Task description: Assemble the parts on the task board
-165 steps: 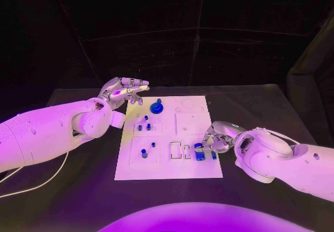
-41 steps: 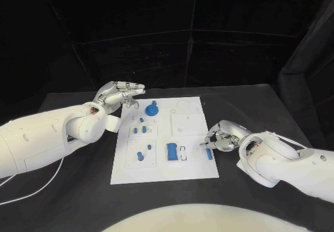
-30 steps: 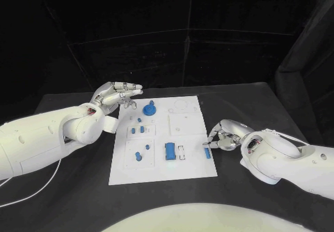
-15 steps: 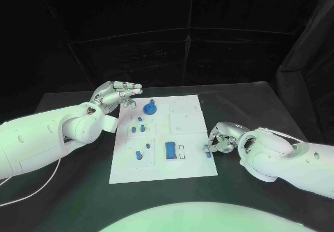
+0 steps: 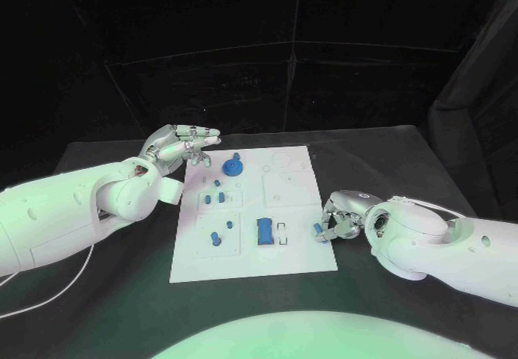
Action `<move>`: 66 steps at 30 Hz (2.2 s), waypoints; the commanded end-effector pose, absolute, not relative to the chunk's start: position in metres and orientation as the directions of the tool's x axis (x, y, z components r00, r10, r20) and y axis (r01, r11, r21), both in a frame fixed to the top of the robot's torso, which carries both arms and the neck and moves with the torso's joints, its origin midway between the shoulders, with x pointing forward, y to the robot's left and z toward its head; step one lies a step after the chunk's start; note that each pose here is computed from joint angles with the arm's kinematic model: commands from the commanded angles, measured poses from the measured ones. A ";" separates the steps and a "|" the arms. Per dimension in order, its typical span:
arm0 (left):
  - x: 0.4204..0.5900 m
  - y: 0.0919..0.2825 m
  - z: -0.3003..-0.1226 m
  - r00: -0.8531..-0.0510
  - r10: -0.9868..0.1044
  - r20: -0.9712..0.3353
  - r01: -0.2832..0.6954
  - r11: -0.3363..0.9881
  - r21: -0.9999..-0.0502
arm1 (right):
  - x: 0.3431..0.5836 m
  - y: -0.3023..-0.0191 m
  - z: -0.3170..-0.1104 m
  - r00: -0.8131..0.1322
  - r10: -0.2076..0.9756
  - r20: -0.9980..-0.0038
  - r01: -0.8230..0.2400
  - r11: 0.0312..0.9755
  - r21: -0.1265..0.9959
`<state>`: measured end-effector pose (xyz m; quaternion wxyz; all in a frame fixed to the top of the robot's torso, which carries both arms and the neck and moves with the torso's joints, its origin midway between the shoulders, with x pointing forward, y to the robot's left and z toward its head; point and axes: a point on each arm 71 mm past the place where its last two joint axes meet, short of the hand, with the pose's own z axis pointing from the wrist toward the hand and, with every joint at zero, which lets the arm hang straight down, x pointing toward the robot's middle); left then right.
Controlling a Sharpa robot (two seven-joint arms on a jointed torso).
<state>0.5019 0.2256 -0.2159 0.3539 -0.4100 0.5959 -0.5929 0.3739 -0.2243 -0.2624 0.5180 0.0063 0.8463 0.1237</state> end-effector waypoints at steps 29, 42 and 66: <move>0.502 0.224 -0.216 -0.429 -0.900 0.076 -0.074 -0.049 -0.996 | 0.367 -0.200 -0.255 -0.432 0.182 -0.883 -0.157 0.949 0.273; 0.501 0.223 -0.216 -0.435 -0.897 0.079 -0.076 -0.051 -0.996 | 0.364 -0.178 -0.252 -0.449 0.293 -0.844 -0.134 0.912 0.388; 0.501 0.222 -0.216 -0.440 -0.894 0.082 -0.081 -0.051 -0.995 | 0.370 -0.160 -0.264 -0.524 0.352 -0.775 -0.031 0.902 0.430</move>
